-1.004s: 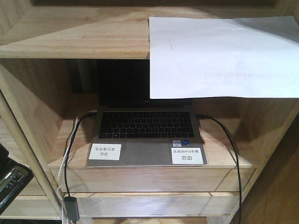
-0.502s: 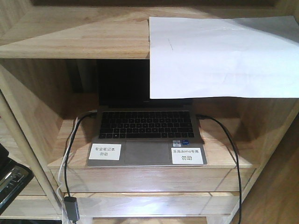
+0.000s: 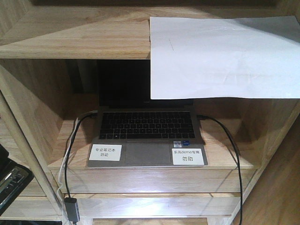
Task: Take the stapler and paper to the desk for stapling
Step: 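Move the right gripper to the white paper sheet and pinch it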
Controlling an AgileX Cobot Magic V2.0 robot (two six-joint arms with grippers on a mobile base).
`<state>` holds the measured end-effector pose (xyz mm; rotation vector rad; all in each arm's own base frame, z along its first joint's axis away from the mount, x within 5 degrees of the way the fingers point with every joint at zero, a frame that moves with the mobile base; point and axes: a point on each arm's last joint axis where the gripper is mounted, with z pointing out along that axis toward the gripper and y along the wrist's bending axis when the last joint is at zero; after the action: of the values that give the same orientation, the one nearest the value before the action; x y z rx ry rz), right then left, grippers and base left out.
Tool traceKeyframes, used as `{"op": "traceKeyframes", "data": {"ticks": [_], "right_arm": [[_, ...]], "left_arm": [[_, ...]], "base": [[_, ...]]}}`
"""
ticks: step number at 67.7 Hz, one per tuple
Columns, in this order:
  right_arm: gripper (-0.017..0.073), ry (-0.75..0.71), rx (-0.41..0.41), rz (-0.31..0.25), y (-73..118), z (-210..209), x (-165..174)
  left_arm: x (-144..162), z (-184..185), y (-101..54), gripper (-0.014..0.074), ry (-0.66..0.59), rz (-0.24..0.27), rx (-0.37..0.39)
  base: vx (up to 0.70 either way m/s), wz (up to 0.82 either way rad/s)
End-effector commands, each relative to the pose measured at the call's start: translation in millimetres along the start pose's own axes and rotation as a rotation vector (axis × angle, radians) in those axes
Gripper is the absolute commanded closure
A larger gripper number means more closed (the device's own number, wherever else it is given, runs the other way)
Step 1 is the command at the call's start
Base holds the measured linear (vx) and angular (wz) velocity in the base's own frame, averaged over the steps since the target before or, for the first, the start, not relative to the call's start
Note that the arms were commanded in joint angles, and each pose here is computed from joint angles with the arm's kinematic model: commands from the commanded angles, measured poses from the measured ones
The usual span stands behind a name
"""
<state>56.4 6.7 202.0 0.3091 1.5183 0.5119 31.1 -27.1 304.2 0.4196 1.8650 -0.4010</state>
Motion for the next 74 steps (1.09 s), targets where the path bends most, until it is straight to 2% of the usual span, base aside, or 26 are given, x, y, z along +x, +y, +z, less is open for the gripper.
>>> {"op": "traceKeyframes", "data": {"ticks": [1,4,11,18,25,36,44,47,74], "right_arm": [[0.0565,-0.036,-0.037,0.105,0.4,0.9,1.4],[0.0561,-0.022,-0.029,0.157,0.1,2.3,1.9],[0.0526,0.009,-0.015,0.329,1.5,8.3,0.5],[0.0469,0.001,-0.049,0.429,8.6,17.9,-8.1],[0.0384,-0.009,-0.138,0.448,19.7,29.1,-16.9],[0.0218,0.007,-0.33,0.496,40.7,51.0,-27.5],[0.014,-0.019,-0.487,0.526,52.4,66.8,-33.3],[0.0125,-0.023,-0.519,0.536,55.1,73.6,-35.3],[0.0117,-0.032,-0.569,0.56,63.3,115.1,-45.8]], "left_arm": [[-18.9,-5.1,-0.7,0.06,-0.139,-0.016,0.004],[-18.9,-5.1,-0.7,0.06,-0.139,-0.016,0.004],[-18.9,-5.1,-0.7,0.06,-0.139,-0.016,0.004],[-18.9,-5.1,-0.7,0.06,-0.139,-0.016,0.004],[-18.9,-5.1,-0.7,0.06,-0.139,-0.016,0.004],[-18.9,-5.1,-0.7,0.06,-0.139,-0.016,0.004],[-18.9,-5.1,-0.7,0.06,-0.139,-0.016,0.004],[-18.9,-5.1,-0.7,0.06,-0.139,-0.016,0.004],[-18.9,-5.1,-0.7,0.06,-0.139,-0.016,0.004]], "base": [[0.0,0.0],[0.0,0.0],[0.0,0.0],[0.0,0.0],[0.0,0.0],[0.0,0.0],[0.0,0.0],[0.0,0.0],[0.0,0.0]]}}
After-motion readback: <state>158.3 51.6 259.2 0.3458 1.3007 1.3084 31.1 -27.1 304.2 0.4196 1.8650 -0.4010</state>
